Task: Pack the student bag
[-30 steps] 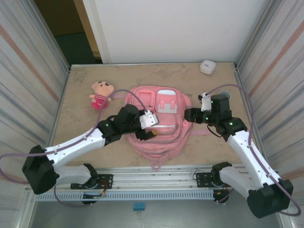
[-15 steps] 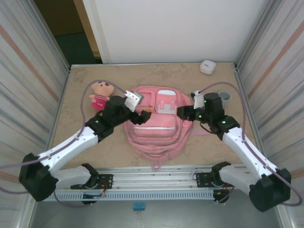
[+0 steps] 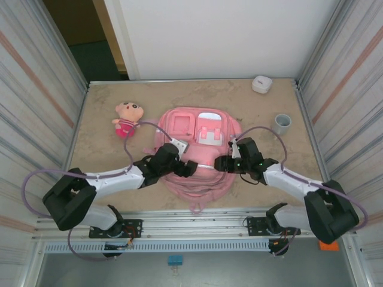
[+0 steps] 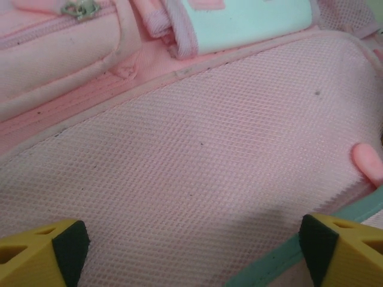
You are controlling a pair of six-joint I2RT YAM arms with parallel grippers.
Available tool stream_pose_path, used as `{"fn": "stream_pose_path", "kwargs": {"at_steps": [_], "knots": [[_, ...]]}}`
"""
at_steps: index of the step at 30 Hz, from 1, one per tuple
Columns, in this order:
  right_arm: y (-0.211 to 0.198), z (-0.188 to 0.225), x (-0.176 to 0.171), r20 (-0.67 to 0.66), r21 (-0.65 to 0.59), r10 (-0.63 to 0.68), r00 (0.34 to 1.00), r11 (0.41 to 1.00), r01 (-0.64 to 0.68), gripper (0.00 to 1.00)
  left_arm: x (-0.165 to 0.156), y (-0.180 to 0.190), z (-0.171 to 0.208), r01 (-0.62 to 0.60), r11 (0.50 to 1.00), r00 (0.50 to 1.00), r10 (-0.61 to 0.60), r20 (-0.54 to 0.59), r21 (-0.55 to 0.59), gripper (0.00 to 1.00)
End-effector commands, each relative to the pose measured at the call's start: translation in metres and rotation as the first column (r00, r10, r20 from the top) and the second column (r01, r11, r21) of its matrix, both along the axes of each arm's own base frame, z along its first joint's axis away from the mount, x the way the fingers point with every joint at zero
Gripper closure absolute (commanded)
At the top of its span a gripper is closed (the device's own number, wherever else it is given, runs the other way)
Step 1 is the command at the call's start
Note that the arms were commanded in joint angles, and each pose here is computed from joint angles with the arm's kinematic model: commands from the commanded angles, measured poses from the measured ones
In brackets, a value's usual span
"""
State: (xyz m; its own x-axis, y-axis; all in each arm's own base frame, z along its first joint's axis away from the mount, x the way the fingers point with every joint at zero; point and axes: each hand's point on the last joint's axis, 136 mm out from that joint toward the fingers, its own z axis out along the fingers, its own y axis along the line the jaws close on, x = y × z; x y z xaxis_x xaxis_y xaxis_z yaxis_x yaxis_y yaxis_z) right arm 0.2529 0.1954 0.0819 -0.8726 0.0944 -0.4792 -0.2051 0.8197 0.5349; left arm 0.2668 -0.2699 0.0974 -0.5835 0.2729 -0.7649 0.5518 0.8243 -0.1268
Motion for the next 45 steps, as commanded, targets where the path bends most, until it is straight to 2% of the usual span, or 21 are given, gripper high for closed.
{"fn": "stream_pose_path", "kwargs": {"at_steps": [1,3,6,8,11,14,18,21,23,24,25,27,29,31,32,33,34,35,37,38,45], "knots": [[-0.026,0.072,0.023,0.214,-0.085,-0.058,0.975,0.993,0.077,0.40,0.019,0.021,0.064,-0.073,0.996,0.983,0.063,0.171,0.056,0.02],[-0.048,0.117,0.030,0.355,-0.104,-0.092,0.930,0.985,0.137,0.32,0.033,0.042,0.104,-0.138,0.987,0.947,0.109,0.301,0.077,0.01],[-0.092,0.162,0.039,0.528,-0.140,-0.152,0.836,0.955,0.262,0.01,0.051,0.090,0.151,-0.278,0.958,0.865,0.215,0.453,0.076,0.01],[-0.119,0.176,0.042,0.607,-0.186,-0.162,0.778,0.923,0.337,0.01,0.057,0.128,0.167,-0.380,0.923,0.798,0.291,0.528,0.065,0.01],[-0.147,0.170,0.046,0.663,-0.245,-0.146,0.734,0.885,0.397,0.01,0.055,0.175,0.172,-0.506,0.862,0.697,0.382,0.607,0.038,0.01],[-0.154,0.152,0.049,0.697,-0.243,-0.101,0.710,0.898,0.367,0.01,0.050,0.201,0.151,-0.541,0.841,0.659,0.406,0.633,0.023,0.01],[-0.178,0.104,0.057,0.692,-0.196,-0.174,0.701,0.889,0.414,0.01,0.048,0.231,0.103,-0.593,0.805,0.639,0.442,0.630,0.036,0.01],[-0.198,0.067,0.062,0.694,-0.190,-0.222,0.685,0.861,0.471,0.01,0.057,0.248,0.071,-0.563,0.826,0.653,0.466,0.597,-0.030,0.01],[-0.204,0.056,0.067,0.694,-0.124,-0.278,0.664,0.863,0.491,0.01,0.070,0.255,0.052,-0.546,0.833,0.679,0.502,0.536,-0.089,0.01],[-0.199,0.058,0.071,0.704,-0.108,-0.264,0.659,0.877,0.467,0.01,0.076,0.256,0.044,-0.544,0.834,0.683,0.502,0.530,-0.090,0.01],[-0.191,0.045,0.075,0.687,-0.132,-0.234,0.688,0.891,0.435,0.01,0.083,0.252,0.037,-0.526,0.847,0.687,0.475,0.550,-0.074,0.01],[-0.181,0.038,0.087,0.704,-0.210,-0.165,0.691,0.881,0.424,0.01,0.095,0.251,0.011,-0.526,0.850,0.715,0.467,0.521,-0.040,0.01],[-0.167,0.033,0.100,0.719,-0.259,-0.087,0.689,0.887,0.383,0.01,0.107,0.252,0.012,-0.564,0.826,0.670,0.463,0.580,-0.007,0.01],[-0.167,0.022,0.113,0.707,-0.250,-0.098,0.700,0.892,0.377,0.01,0.109,0.256,0.004,-0.559,0.829,0.731,0.496,0.468,-0.005,0.01],[-0.173,0.018,0.118,0.702,-0.235,-0.127,0.701,0.888,0.395,0.01,0.115,0.265,0.001,-0.572,0.820,0.731,0.525,0.435,-0.028,0.01],[-0.184,0.012,0.120,0.679,-0.205,-0.176,0.713,0.887,0.415,0.01,0.125,0.282,-0.001,-0.636,0.771,0.698,0.595,0.399,-0.039,0.01],[-0.191,0.006,0.126,0.665,-0.184,-0.213,0.716,0.882,0.433,0.01,0.125,0.282,-0.005,-0.646,0.763,0.709,0.604,0.364,-0.008,0.01],[-0.196,0.007,0.134,0.666,-0.180,-0.237,0.708,0.869,0.460,0.01,0.124,0.279,-0.004,-0.639,0.769,0.711,0.595,0.374,-0.008,0.01],[-0.211,-0.001,0.144,0.574,-0.249,-0.305,0.760,0.819,0.517,0.01,0.125,0.280,-0.002,-0.641,0.767,0.703,0.594,0.392,-0.013,0.01],[-0.212,0.000,0.143,0.595,-0.240,-0.308,0.743,0.814,0.530,0.01,0.125,0.279,-0.005,-0.636,0.772,0.718,0.591,0.369,0.000,0.01],[-0.211,-0.001,0.143,0.593,-0.248,-0.303,0.746,0.813,0.527,0.01,0.125,0.278,-0.005,-0.631,0.776,0.720,0.585,0.373,0.002,0.01]]}}
